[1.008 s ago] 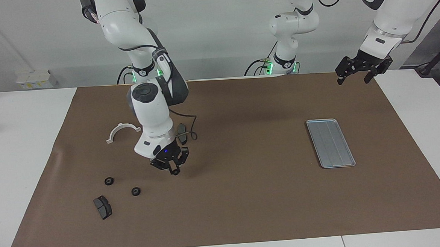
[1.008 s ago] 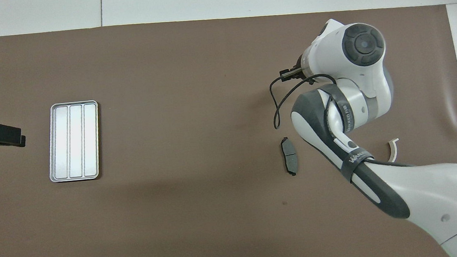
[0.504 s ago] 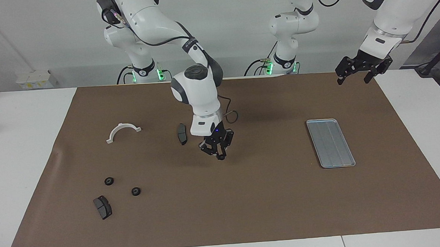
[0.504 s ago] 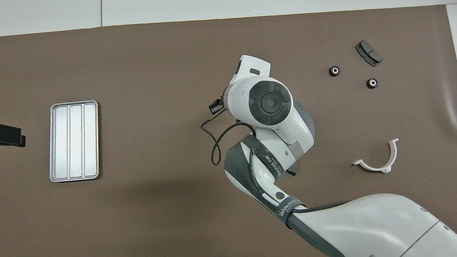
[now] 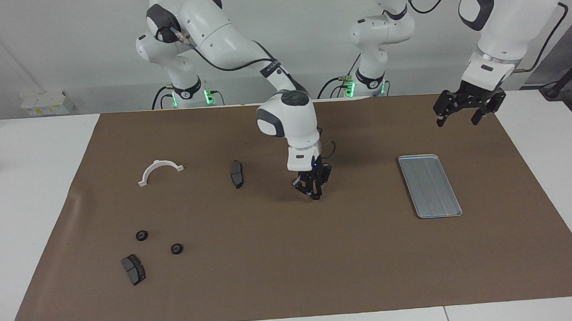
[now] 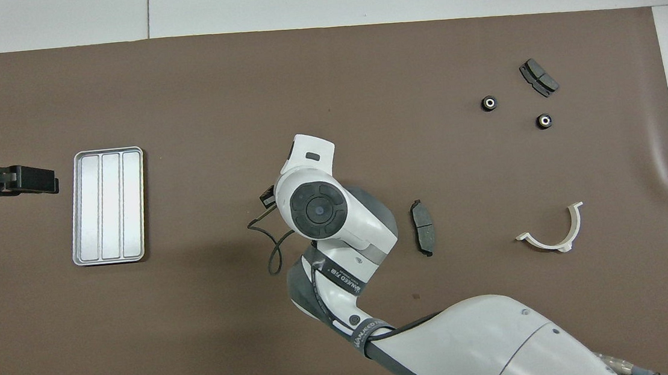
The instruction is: Pick bearing gear from pile to tray
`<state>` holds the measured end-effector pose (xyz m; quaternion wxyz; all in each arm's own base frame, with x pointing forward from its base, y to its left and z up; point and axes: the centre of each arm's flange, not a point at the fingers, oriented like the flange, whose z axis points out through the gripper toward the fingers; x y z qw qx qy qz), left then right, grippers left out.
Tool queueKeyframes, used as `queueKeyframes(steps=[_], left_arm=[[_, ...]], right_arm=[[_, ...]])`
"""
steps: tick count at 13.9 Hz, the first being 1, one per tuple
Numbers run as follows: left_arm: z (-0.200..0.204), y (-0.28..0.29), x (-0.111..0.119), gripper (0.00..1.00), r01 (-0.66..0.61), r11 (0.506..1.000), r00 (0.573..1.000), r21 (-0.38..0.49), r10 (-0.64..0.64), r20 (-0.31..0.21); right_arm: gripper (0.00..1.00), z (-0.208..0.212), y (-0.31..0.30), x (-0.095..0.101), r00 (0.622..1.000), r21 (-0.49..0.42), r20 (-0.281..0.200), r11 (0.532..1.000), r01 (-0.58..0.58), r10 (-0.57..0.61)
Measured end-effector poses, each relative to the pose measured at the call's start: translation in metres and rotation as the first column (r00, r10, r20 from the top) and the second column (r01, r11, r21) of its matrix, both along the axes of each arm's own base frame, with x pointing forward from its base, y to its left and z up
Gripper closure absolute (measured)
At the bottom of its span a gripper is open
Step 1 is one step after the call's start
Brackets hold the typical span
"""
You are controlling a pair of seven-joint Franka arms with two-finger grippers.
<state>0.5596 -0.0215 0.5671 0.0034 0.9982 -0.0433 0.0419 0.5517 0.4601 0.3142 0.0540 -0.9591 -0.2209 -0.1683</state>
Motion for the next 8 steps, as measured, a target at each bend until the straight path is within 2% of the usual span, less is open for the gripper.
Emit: queueKeyframes(steps=[2,3,5,6,8], left_arm=[[-0.029,-0.018,0.016,0.00,-0.014,1.000,1.000,-0.009,0.014,0.008],[-0.046,-0.033,0.025,0.00,-0.027,1.000,1.000,-0.015,0.027,0.012],[-0.074,-0.060,0.038,0.00,-0.056,0.998,0.998,-0.028,0.056,0.014],[-0.082,-0.072,0.042,0.00,-0.079,0.996,0.997,-0.035,0.080,0.018],[-0.093,-0.103,0.044,0.00,-0.138,0.989,0.989,-0.058,0.141,0.042]], right_arm=[[0.50,0.002,0.011,-0.008,1.000,0.006,-0.003,1.000,0.003,-0.003],[0.37,0.003,0.013,-0.010,1.000,0.006,-0.011,1.000,0.019,-0.019],[0.21,0.013,0.014,-0.004,0.998,-0.004,-0.023,0.998,0.055,-0.055],[0.21,0.022,0.009,0.004,0.997,-0.013,-0.023,0.997,0.077,-0.077],[0.21,0.042,-0.020,0.034,0.990,-0.020,-0.014,0.990,0.141,-0.142]])
